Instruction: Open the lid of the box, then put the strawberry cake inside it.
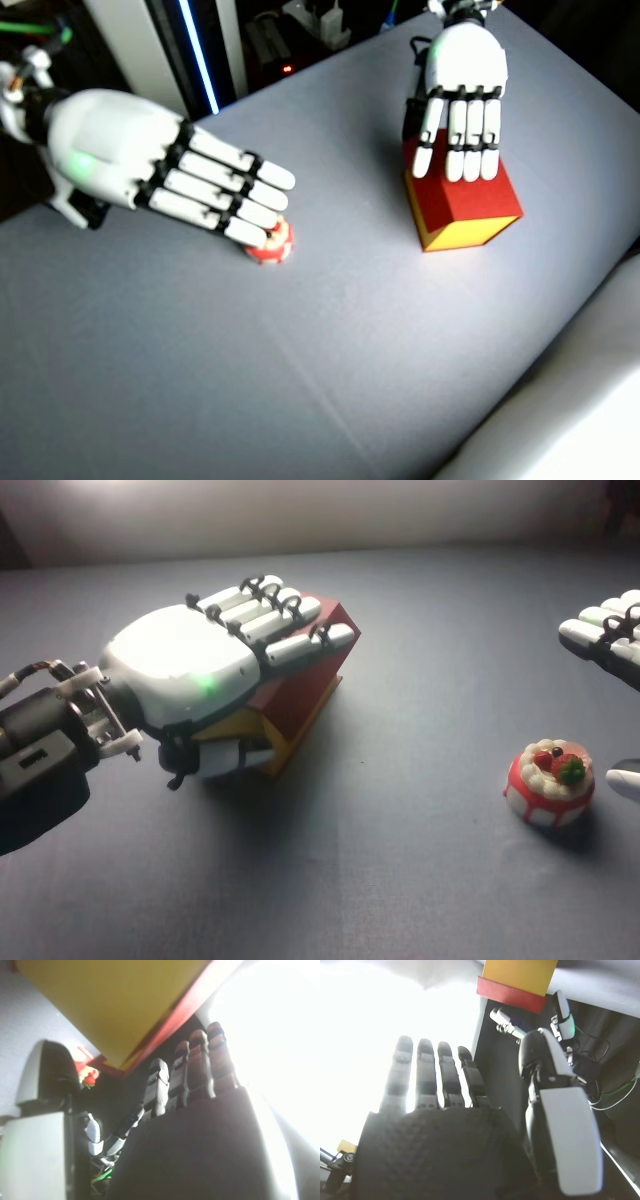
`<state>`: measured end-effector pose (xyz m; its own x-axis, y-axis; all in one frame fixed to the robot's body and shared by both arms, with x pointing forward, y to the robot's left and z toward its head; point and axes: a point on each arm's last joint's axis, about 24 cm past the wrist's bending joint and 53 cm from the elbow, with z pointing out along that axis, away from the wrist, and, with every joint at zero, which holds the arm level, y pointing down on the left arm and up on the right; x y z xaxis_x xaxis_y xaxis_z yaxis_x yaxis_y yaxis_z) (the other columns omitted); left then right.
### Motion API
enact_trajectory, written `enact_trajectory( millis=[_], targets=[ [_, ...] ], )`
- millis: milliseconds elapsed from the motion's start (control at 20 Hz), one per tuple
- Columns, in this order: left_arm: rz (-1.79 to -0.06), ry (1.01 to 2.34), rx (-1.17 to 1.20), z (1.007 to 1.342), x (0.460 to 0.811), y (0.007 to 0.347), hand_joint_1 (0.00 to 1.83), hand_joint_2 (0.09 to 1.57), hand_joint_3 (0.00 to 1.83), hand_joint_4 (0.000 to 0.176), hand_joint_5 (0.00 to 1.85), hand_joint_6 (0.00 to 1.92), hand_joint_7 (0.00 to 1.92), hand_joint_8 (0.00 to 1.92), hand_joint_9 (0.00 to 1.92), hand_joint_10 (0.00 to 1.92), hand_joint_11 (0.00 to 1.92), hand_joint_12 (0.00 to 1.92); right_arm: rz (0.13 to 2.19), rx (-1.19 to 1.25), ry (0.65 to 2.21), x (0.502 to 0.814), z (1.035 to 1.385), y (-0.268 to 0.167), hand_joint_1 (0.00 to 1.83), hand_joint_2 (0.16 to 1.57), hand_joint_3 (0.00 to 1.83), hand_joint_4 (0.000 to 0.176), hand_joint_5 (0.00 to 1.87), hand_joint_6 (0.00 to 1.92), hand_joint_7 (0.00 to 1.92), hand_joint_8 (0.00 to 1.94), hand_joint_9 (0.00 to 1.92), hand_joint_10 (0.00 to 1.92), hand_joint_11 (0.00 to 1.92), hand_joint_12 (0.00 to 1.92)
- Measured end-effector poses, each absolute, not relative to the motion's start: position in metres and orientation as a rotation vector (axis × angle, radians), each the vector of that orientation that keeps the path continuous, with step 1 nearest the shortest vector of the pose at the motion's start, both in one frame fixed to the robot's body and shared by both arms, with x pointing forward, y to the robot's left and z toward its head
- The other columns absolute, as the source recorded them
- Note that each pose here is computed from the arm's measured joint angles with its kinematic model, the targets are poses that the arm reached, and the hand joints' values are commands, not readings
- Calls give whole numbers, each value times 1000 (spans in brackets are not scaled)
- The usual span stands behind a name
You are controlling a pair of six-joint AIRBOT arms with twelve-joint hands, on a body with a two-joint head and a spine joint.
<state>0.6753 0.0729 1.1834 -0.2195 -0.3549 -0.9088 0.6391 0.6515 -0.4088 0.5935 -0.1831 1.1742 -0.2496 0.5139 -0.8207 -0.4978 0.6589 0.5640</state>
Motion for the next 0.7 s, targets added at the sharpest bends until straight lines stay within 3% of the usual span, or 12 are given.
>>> enact_trajectory(
  millis=[100, 150, 200, 350, 400, 500, 550, 700],
  targets=[
    [-936, 1542, 221, 1183, 678, 73, 874, 1170, 1, 131, 0, 0, 0, 0, 0, 0, 0, 0, 951, 19, 1564, 594, 1171, -183, 537, 1307, 5, 0, 0, 0, 0, 0, 0, 0, 0, 0],
    [-936, 1541, 221, 1182, 679, 73, 876, 1179, 5, 135, 0, 0, 0, 0, 0, 0, 0, 0, 954, 20, 1564, 594, 1171, -183, 537, 1310, 6, 0, 0, 0, 0, 0, 0, 0, 0, 0],
    [-944, 1539, 214, 1183, 680, 70, 897, 1166, 0, 117, 0, 0, 0, 0, 0, 0, 0, 0, 954, 20, 1564, 593, 1171, -182, 537, 1312, 7, 0, 0, 0, 0, 0, 0, 0, 0, 0],
    [-960, 1535, 174, 1184, 683, 70, 791, 1199, 14, 127, 0, 0, 0, 0, 0, 0, 0, 0, 957, 23, 1565, 593, 1170, -183, 538, 1315, 7, 0, 0, 0, 0, 0, 0, 0, 0, 0],
    [-965, 1528, 163, 1186, 684, 71, 769, 1221, 20, 114, 0, 0, 0, 0, 0, 0, 0, 0, 956, 25, 1565, 593, 1170, -183, 558, 1312, 5, 0, 0, 0, 0, 0, 0, 0, 0, 0],
    [-988, 1507, 142, 1192, 684, 72, 762, 1214, 14, 122, 0, 0, 0, 0, 0, 0, 0, 0, 957, 28, 1566, 593, 1169, -183, 571, 1313, 4, 0, 0, 0, 0, 0, 0, 0, 0, 0],
    [-999, 1497, 134, 1194, 683, 72, 681, 1236, 21, 110, 0, 0, 0, 0, 0, 0, 0, 0, 958, 29, 1567, 593, 1169, -183, 572, 1314, 4, 0, 0, 0, 0, 0, 0, 0, 0, 0],
    [-1018, 1452, 118, 1205, 683, 76, 740, 1238, 10, 94, 0, 0, 0, 0, 0, 0, 0, 0, 959, 30, 1567, 593, 1169, -183, 578, 1316, 4, 0, 0, 0, 0, 0, 0, 0, 0, 0]
  ],
)
